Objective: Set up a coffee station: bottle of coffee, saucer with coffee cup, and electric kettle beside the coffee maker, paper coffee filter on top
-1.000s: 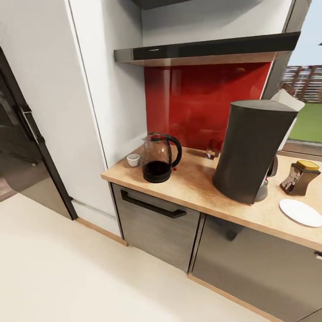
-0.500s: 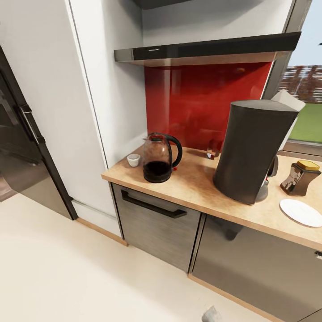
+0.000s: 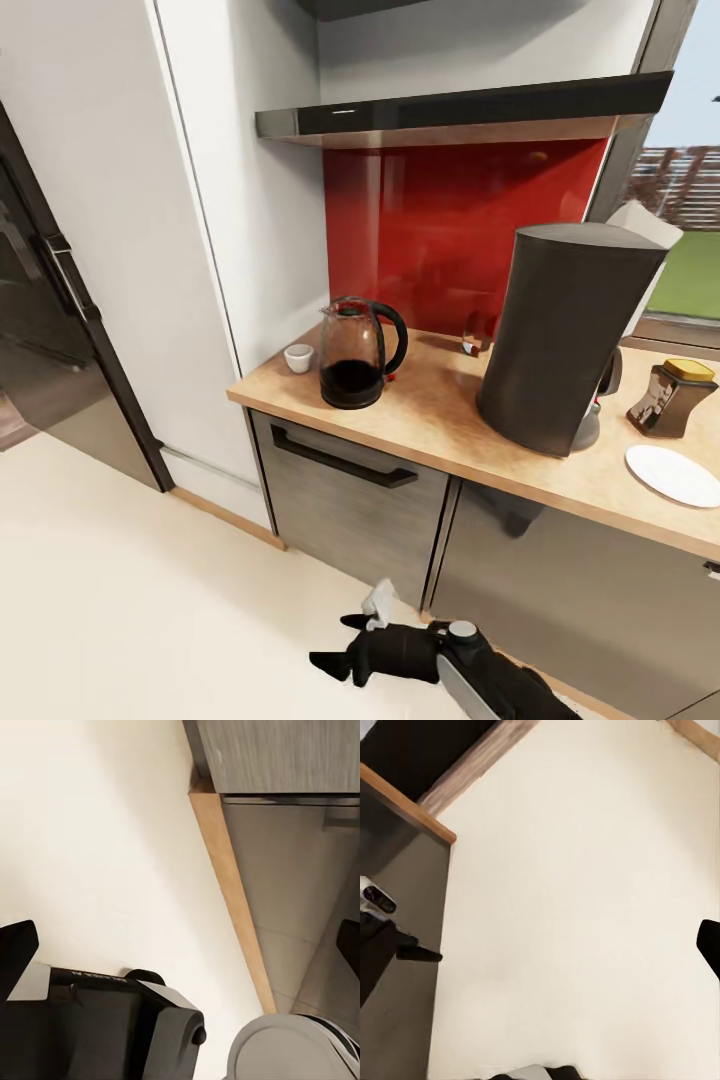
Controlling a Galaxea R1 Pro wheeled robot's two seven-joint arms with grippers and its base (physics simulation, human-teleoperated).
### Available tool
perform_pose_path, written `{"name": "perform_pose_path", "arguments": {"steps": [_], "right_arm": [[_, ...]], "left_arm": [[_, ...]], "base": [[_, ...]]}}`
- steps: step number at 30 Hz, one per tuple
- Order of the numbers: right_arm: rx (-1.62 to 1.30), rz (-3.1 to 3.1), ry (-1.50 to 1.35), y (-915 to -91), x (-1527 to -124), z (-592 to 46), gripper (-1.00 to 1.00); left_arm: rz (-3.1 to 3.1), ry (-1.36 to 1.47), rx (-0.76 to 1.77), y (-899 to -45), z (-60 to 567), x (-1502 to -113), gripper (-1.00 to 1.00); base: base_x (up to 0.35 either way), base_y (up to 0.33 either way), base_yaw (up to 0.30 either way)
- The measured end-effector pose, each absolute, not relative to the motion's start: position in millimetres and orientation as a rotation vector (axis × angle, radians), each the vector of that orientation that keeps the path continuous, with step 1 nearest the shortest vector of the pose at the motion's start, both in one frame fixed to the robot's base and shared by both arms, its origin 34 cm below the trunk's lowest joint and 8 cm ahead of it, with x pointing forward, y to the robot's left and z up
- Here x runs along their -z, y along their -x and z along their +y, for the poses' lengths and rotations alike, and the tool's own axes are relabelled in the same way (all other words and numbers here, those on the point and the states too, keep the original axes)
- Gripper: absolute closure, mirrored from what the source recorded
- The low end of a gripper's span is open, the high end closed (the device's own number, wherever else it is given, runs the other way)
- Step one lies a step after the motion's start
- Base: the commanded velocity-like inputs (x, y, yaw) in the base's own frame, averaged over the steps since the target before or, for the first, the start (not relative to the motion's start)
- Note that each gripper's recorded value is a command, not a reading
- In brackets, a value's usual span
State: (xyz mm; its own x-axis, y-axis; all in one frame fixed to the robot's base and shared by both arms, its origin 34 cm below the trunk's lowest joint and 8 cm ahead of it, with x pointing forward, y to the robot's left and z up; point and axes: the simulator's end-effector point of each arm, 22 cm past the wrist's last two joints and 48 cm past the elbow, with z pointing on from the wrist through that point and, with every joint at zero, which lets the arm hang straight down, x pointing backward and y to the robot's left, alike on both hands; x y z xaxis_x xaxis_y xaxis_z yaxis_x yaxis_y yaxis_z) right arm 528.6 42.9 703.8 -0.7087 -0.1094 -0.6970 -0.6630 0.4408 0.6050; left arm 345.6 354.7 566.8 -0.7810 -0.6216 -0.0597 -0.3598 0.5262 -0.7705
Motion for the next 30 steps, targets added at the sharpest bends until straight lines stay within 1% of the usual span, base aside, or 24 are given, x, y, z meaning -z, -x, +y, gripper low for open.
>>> {"name": "perform_pose_path", "arguments": {"steps": [6, 9, 14, 17, 23, 30], "right_arm": [[-1.225, 2.038, 0.709, -551.5, -791.3, 80.0, -1.0], [-1.202, 2.004, 0.737, -563.7, -824.3, 85.2, -1.0], [-1.112, 1.964, 0.681, -641.0, -898.8, 55.8, -1.0], [-1.084, 1.963, 0.64, -668.8, -924.8, 38.2, -1.0], [-1.042, 1.947, 0.623, -698.3, -960.3, 20.8, -1.0], [-0.979, 1.967, 0.502, -734.6, -984.9, -20.7, -1.0]], "left_arm": [[2.442, 0.815, 1.121, -345.6, 354.5, -566.7, -1.0], [2.442, 0.815, 1.121, -345.6, 354.5, -566.6, -1.0], [2.442, 0.815, 1.121, -345.6, 354.5, -566.6, -1.0], [2.442, 0.815, 1.121, -345.6, 354.6, -566.6, -1.0], [2.442, 0.815, 1.121, -345.7, 354.5, -566.6, -1.0], [2.441, 0.816, 1.121, -345.8, 354.6, -566.7, -1.0]], "base": [[0.0, 0.0, 0.0], [0.0, 0.0, 0.0], [0.0, 0.0, 0.0], [0.0, 0.0, 0.0], [0.0, 0.0, 0.0], [0.0, 0.0, 0.0]]}}
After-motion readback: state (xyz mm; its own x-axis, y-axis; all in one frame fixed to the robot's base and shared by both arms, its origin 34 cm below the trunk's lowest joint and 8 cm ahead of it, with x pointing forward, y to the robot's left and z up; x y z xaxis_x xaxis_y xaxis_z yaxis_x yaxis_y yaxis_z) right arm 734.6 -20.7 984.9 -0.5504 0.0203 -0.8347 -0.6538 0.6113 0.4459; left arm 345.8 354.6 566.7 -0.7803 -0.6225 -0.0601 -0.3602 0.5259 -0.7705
